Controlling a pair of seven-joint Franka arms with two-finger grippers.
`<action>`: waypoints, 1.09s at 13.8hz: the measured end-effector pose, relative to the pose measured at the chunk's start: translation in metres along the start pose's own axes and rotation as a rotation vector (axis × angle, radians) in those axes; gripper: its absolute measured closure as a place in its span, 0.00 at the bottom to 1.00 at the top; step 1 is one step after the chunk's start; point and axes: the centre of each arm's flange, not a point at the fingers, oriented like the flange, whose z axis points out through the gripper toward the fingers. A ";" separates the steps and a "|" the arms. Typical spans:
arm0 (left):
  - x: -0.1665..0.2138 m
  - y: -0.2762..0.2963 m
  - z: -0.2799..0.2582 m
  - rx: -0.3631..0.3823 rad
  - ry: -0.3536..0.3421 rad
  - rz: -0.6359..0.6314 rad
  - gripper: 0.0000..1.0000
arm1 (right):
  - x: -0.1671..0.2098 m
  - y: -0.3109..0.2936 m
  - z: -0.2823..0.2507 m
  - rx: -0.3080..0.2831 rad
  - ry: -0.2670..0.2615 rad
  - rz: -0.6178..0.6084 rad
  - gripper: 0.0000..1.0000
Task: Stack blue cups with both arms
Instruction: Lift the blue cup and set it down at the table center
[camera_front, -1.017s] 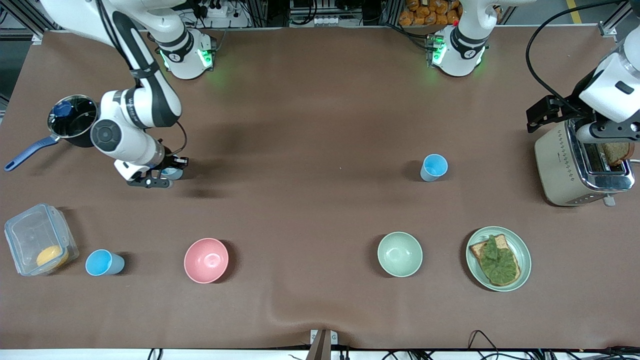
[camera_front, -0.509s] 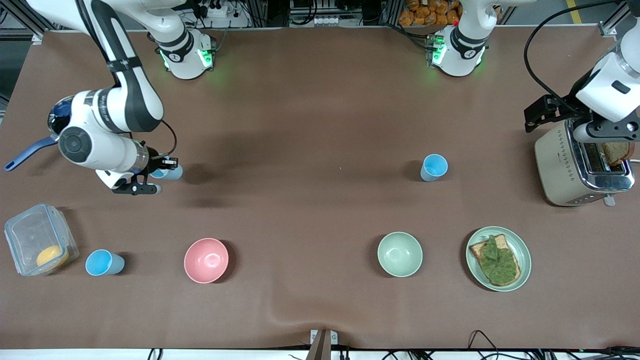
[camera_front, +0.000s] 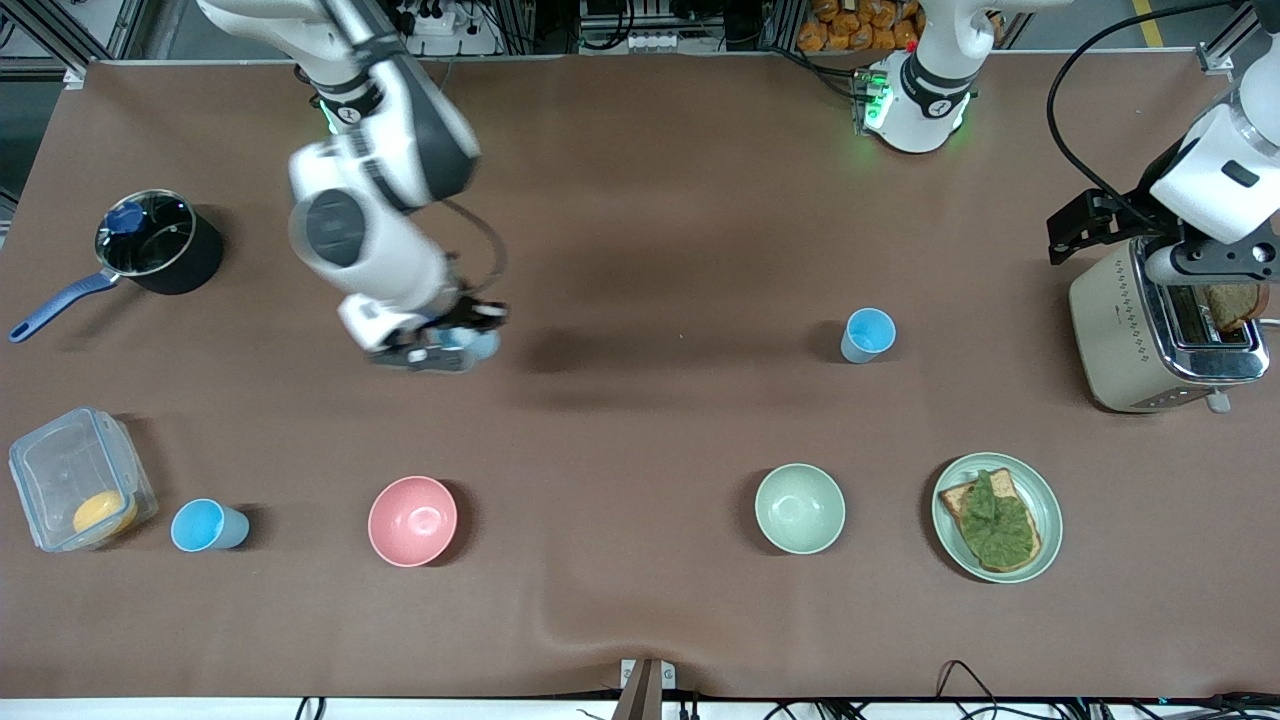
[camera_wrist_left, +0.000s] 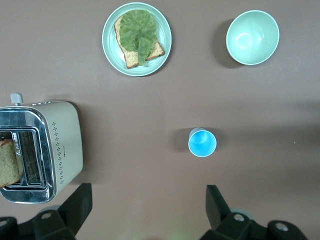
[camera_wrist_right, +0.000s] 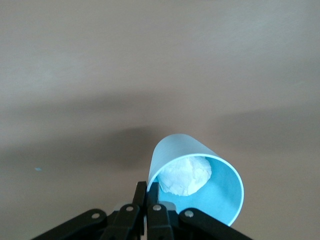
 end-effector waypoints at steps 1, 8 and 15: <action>0.000 0.000 0.000 0.000 0.000 0.000 0.00 | -0.010 -0.032 0.014 -0.010 -0.005 0.031 0.96; 0.000 0.000 0.000 0.000 0.000 0.000 0.00 | -0.068 -0.142 0.125 -0.147 -0.002 0.119 0.96; 0.000 0.000 0.000 0.000 0.000 0.000 0.00 | -0.050 -0.139 0.129 -0.151 0.016 0.196 0.72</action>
